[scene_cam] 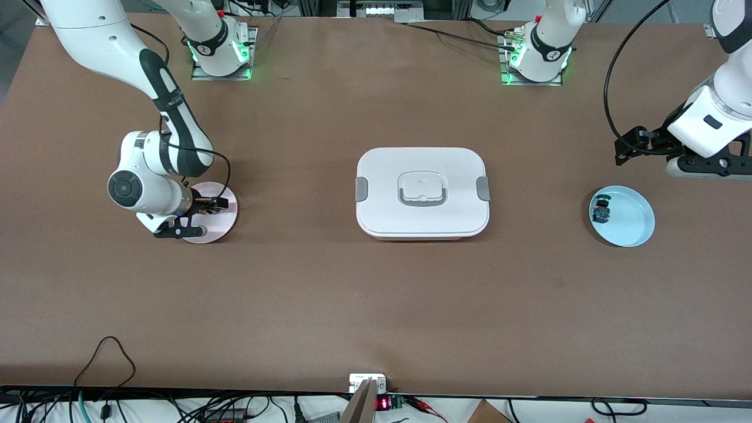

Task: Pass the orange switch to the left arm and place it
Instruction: 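Lower the right gripper over the orange switch on the white plate, then close the right gripper on the orange switch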

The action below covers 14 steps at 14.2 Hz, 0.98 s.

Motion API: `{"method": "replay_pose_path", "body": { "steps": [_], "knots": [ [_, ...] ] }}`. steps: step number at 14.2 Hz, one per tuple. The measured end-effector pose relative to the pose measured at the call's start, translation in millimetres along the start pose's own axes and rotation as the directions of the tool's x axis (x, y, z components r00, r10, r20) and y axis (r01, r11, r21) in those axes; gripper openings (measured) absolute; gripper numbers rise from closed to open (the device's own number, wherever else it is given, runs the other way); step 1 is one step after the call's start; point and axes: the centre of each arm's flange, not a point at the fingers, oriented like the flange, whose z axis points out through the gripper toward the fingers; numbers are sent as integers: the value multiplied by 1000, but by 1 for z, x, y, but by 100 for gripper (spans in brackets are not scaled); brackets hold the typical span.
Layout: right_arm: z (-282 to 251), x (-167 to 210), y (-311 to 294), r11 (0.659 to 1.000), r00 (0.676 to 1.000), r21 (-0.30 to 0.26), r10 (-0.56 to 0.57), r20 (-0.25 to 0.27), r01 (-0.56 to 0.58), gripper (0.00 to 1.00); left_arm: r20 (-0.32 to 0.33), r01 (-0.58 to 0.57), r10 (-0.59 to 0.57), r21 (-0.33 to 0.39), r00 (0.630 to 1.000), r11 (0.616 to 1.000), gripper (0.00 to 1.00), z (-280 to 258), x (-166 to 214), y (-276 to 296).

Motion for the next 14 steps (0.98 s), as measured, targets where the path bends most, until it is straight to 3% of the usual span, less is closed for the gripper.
{"method": "replay_pose_path", "body": {
  "steps": [11, 14],
  "knots": [
    [1, -1, 2, 1000, 1000, 0, -12, 2, 12, 100, 0, 0, 0, 0, 1000, 1000, 100, 0, 0, 0],
    [2, -2, 4, 1000, 1000, 0, -18, 5, 18, 72, 0, 0, 0, 0, 1000, 1000, 100, 0, 0, 0]
  ]
}}
